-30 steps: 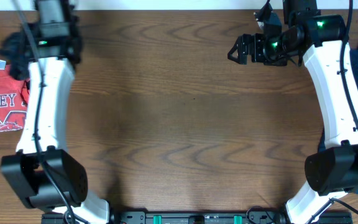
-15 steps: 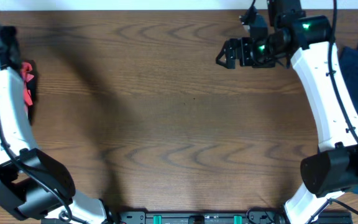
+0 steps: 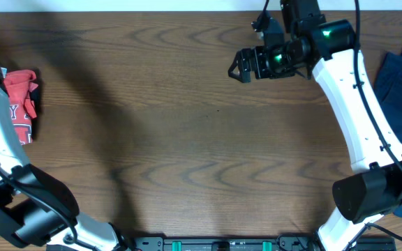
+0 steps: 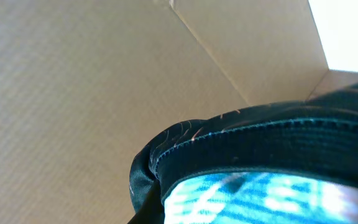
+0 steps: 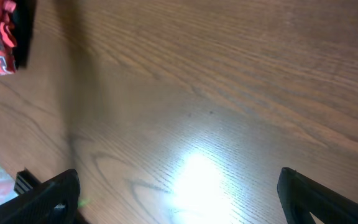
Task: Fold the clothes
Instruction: 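Place the bundle onto the red shirt pile with the left gripper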
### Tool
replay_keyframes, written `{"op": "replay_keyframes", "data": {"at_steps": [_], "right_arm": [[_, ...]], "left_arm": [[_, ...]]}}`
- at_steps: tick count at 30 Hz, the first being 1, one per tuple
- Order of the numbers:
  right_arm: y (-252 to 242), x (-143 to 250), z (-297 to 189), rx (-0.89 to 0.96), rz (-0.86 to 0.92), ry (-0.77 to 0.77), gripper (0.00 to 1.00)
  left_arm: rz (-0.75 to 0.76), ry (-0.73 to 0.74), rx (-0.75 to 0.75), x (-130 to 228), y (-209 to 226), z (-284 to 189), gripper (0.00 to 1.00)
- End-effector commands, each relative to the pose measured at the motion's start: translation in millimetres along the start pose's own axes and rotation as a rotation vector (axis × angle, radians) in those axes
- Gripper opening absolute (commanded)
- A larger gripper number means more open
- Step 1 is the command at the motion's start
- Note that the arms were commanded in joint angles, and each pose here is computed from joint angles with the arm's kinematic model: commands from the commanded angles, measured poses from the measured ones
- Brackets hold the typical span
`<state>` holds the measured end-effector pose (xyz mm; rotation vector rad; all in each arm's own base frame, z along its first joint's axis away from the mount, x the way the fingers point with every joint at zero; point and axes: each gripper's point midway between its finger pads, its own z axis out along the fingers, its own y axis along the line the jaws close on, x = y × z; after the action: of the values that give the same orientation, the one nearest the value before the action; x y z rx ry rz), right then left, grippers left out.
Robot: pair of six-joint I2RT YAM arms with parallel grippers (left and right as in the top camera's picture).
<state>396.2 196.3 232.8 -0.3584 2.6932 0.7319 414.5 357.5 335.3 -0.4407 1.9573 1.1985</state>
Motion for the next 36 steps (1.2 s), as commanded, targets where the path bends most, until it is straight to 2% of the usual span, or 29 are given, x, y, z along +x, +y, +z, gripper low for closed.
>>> {"op": "replay_keyframes", "data": {"at_steps": [1,10,15,20,24,27,36], "right_arm": [[15,2,-6,-0.012,-0.042,-0.013,0.99],[21,3,-4,-0.022,-0.029,-0.007,0.99],[20,3,-4,-0.022,-0.03,-0.009,0.99],[21,2,-4,-0.022,-0.028,-0.012,0.99],[21,0,-4,-0.024,-0.025,-0.021,0.99],[22,0,-4,-0.028,-0.017,-0.02,0.99],[30,3,-4,-0.074,-0.011,-0.004,0.99]], "left_arm": [[0.041,0.037,0.0,18,-3,27,0.06],[0.073,0.113,-0.003,58,-14,64,0.06],[0.11,0.078,-0.021,52,-14,70,0.06],[0.092,-0.021,-0.047,28,-7,71,0.06],[0.088,-0.082,0.005,18,-18,73,0.06],[0.114,-0.049,0.014,32,-29,83,0.06],[0.197,0.153,0.143,103,-81,101,0.06]]}}
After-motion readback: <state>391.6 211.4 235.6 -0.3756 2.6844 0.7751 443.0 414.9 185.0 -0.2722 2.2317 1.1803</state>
